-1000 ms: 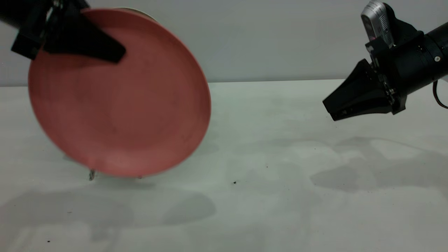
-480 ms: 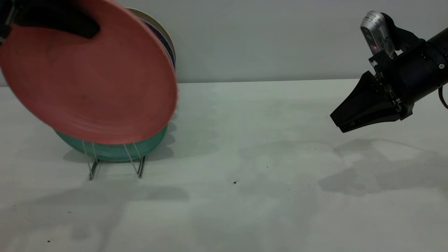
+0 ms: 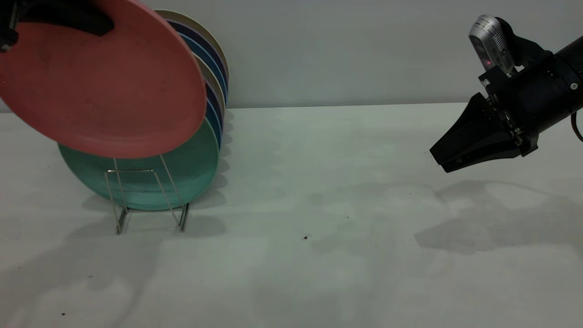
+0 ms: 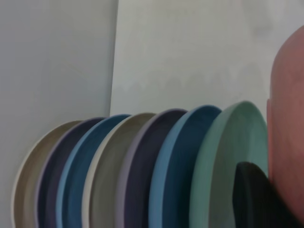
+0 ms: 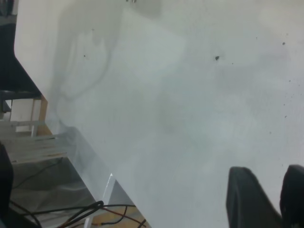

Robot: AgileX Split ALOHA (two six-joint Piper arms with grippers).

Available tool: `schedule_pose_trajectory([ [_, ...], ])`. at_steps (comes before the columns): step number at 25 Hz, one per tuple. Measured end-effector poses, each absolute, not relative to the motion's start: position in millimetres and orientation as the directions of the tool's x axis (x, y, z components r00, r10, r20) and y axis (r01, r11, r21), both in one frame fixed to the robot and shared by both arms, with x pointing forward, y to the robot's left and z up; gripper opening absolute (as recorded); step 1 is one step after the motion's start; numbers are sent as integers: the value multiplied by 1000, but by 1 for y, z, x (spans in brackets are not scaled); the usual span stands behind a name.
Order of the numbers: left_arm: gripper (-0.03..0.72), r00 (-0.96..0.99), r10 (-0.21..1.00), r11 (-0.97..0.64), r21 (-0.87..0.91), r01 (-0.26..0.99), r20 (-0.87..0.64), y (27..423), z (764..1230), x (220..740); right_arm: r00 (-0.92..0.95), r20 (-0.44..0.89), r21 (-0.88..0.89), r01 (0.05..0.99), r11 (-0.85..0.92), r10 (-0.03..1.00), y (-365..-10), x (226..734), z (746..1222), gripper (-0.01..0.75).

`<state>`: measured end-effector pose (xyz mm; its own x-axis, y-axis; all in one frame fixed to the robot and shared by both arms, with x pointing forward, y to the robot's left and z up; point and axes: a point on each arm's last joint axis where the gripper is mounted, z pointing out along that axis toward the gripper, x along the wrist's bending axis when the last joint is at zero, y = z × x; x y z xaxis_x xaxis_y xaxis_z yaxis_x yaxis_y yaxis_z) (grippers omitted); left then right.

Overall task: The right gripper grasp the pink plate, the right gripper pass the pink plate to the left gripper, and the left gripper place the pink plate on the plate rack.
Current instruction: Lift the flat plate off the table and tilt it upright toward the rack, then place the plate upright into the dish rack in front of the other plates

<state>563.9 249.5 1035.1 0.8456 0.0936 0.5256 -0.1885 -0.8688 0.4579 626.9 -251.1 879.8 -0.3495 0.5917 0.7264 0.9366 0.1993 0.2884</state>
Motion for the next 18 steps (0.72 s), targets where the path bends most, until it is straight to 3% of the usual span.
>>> schedule_pose_trajectory([
  [18, 112, 851, 65, -857, 467, -220, 521, 247, 1046, 586, -345, 727, 285, 938, 196, 594, -251, 627, 880, 206],
])
